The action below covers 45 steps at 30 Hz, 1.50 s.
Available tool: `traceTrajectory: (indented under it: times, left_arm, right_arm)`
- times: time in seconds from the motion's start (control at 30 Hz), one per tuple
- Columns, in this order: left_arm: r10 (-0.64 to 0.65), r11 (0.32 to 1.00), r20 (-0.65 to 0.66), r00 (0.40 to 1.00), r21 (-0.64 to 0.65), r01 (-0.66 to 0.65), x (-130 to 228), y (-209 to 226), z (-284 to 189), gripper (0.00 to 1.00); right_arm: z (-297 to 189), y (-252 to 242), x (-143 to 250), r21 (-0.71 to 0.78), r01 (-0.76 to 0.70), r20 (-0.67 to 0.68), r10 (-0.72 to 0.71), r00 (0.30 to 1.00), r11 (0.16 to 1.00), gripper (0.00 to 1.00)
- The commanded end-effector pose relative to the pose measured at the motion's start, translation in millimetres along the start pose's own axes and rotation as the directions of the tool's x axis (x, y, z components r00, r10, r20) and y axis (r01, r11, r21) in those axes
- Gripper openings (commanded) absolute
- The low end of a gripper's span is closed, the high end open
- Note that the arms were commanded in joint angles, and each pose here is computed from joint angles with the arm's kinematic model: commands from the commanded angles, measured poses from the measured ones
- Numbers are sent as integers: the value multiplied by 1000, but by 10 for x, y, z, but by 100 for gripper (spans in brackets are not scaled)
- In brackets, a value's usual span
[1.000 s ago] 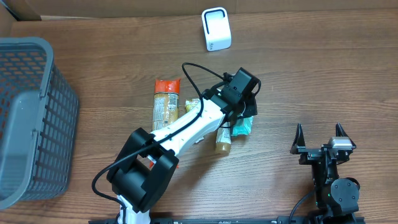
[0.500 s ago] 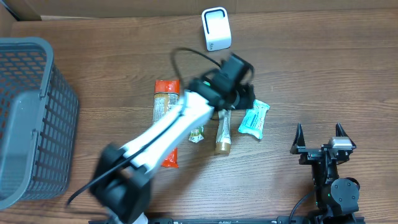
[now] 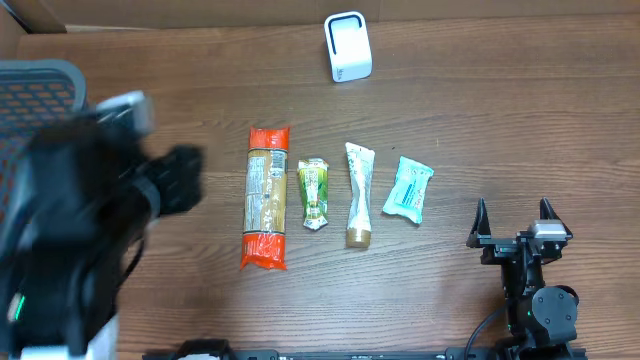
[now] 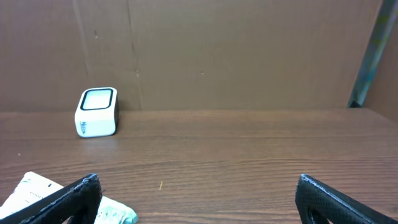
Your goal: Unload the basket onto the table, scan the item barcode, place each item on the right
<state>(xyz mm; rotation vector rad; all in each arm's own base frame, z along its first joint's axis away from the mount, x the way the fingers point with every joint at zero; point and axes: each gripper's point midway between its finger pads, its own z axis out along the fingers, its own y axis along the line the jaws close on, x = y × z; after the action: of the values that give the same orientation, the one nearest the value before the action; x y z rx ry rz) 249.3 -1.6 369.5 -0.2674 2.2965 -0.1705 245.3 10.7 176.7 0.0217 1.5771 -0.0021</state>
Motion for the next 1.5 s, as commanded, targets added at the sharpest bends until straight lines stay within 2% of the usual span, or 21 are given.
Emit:
traceTrajectory:
  times: [0.0,0.1,0.2,0.5,0.73,0.8,0.87,0.9,0.93,1.23,1.47]
  left_arm:
    - [103,993,107,989,-70,-96,90,238,-398,65]
    - [102,994,156,982,-65,-93,292,257,-574,65]
    - [99,994,142,985,-65,-91,492,281,-553,65]
    - [78,995,102,992,-76,-71,1069,429,-204,64]
    - [43,999,66,997,1,-43,1459,387,56,63]
    - [-2,1000,86,996,16,0,1476,382,101,64]
    - [-71,997,100,992,-25,74,1467,470,121,67]
    - [-120,991,106,987,-50,126,1465,526,133,89]
    - [-148,986,112,983,-66,156,1462,562,144,100]
    - [-163,982,127,979,-71,172,1438,592,213,100]
    - [-126,956,255,959,-228,186,1204,898,179,100]
  right_arm:
    - [1,11,17,-4,3,4,-3,1000,1000,100]
    - [1,11,17,-4,3,4,-3,1000,1000,100]
    - [1,11,17,-4,3,4,-3,1000,1000,100]
    - [1,11,17,-4,3,4,-3,1000,1000,100]
    - [1,11,17,-4,3,4,-3,1000,1000,100]
    - [1,11,17,-4,3,4,-3,1000,1000,100]
    - [1,11,17,-4,3,4,-3,1000,1000,100]
    - [1,11,17,-4,3,4,-3,1000,1000,100]
    - [1,11,17,-4,3,4,-3,1000,1000,100]
    - [1,12,17,-5,3,4,-3,1000,1000,100]
    - [1,11,17,-4,3,4,-3,1000,1000,100]
